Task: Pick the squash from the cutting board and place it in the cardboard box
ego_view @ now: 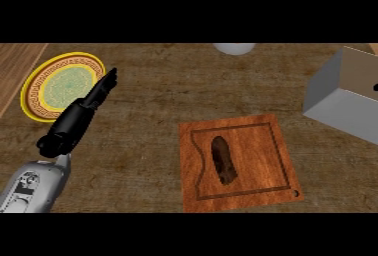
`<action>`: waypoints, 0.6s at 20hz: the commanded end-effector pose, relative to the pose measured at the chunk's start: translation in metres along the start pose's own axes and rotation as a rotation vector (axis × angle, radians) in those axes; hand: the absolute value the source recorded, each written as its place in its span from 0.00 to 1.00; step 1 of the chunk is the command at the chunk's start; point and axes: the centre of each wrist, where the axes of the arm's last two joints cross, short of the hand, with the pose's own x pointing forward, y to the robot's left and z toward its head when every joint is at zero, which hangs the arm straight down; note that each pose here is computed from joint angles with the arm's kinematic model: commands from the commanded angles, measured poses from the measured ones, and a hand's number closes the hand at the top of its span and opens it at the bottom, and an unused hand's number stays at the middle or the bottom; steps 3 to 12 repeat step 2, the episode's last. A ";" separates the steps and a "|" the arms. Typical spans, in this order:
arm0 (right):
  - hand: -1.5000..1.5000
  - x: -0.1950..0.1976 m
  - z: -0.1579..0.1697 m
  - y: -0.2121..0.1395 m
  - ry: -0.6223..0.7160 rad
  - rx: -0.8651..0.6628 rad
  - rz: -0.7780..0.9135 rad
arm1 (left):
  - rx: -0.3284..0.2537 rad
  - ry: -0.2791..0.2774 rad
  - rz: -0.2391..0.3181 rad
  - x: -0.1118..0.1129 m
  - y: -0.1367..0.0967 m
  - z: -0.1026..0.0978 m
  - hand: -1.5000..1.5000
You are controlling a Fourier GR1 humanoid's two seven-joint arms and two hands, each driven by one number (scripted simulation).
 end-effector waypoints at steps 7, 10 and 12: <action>0.00 -0.001 0.018 -0.019 -0.069 -0.031 -0.239 | -0.027 -0.017 -0.009 0.005 0.000 -0.002 0.50; 0.00 -0.001 0.018 -0.019 -0.069 -0.031 -0.239 | -0.027 -0.017 -0.009 0.005 0.000 -0.002 0.50; 0.00 -0.001 0.018 -0.019 -0.069 -0.031 -0.239 | -0.027 -0.017 -0.009 0.005 0.000 -0.002 0.50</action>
